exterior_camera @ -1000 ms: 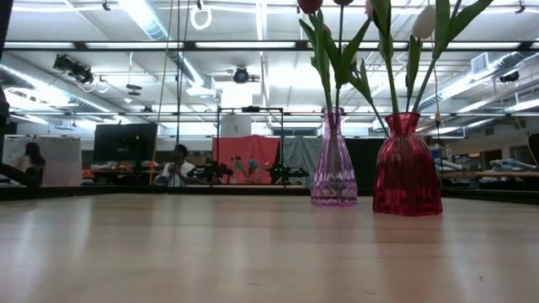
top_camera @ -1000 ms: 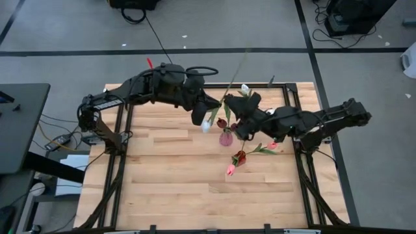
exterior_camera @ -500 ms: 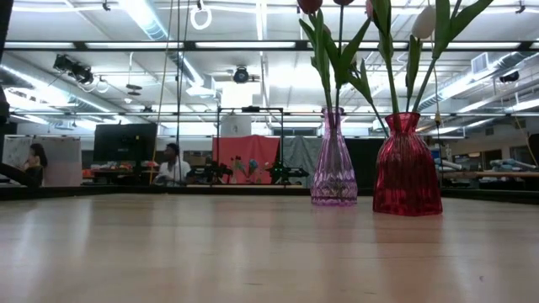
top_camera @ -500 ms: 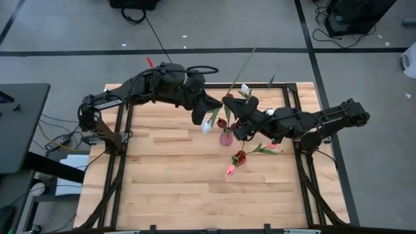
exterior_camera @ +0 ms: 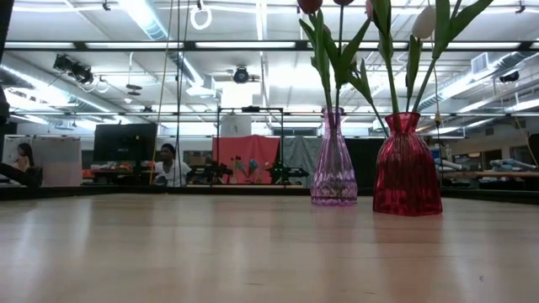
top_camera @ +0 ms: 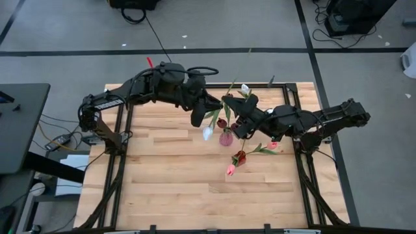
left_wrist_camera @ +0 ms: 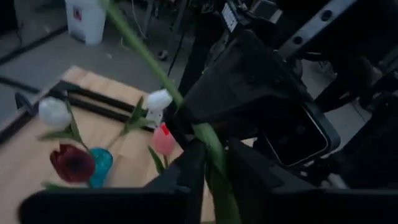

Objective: Sort flowers into vase by color
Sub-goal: Put the white flowers into the blue vase

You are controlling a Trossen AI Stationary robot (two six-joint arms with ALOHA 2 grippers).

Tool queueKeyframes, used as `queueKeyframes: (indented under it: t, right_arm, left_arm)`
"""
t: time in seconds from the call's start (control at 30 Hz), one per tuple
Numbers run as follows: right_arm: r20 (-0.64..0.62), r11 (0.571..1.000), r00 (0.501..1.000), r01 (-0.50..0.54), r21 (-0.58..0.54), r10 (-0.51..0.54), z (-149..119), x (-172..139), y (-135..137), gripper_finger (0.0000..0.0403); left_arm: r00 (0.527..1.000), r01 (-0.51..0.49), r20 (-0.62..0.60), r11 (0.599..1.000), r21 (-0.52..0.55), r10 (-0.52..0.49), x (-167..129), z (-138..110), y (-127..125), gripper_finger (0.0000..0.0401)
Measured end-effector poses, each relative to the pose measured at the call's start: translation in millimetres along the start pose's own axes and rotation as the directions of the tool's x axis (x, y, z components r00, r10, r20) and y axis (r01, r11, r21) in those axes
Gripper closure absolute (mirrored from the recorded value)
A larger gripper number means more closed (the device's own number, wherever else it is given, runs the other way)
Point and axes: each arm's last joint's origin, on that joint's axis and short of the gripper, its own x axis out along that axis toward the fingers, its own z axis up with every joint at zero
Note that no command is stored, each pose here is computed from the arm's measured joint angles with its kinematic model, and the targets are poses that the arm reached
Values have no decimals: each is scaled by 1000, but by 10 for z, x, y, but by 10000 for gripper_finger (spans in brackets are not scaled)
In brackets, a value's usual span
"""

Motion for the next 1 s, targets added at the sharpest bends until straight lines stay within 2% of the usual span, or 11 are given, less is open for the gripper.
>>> queueKeyframes:
  t: [0.1,0.2,0.27,0.4,0.5,0.6,0.7,0.73,0.8,0.83,1.0]
  right_arm:
    - [-32,1000,999,-13,3,13,-17,-7,0,393]
    - [-22,999,999,-33,-3,33,-18,-100,-22,398]
    - [25,999,999,-26,40,25,-35,-195,-73,398]
    - [47,984,998,-46,171,39,-168,-371,-152,398]
    - [53,938,998,-52,344,36,-371,-502,-225,398]
    - [79,840,997,-48,541,6,-621,-666,-318,398]
    - [74,718,997,-49,694,-4,-841,-811,-363,398]
    - [66,663,998,-47,747,-4,-915,-851,-369,398]
    - [36,512,999,-23,859,-14,-1066,-920,-390,398]
    - [25,454,1000,-20,891,-4,-1138,-951,-378,398]
    - [39,277,998,-51,960,51,-1344,-1007,-229,398]
  left_arm:
    - [1000,-11,28,996,90,9,-60,29,-15,295]
    - [993,-87,95,977,192,70,-243,93,-50,264]
    - [984,-143,136,961,235,113,-370,131,-72,249]
    - [969,-218,178,925,310,169,-475,131,-140,239]
    - [973,-211,166,904,372,158,-485,75,-245,238]
    - [972,-221,168,868,444,162,-432,-45,-357,238]
    - [964,-264,135,822,505,227,-297,-249,-382,238]
    - [961,-275,119,811,516,250,-268,-316,-365,238]
    - [954,-292,101,801,523,282,-259,-413,-325,238]
    - [952,-297,96,798,524,290,-294,-454,-301,238]
    - [946,-323,154,805,498,285,-515,-673,-178,238]
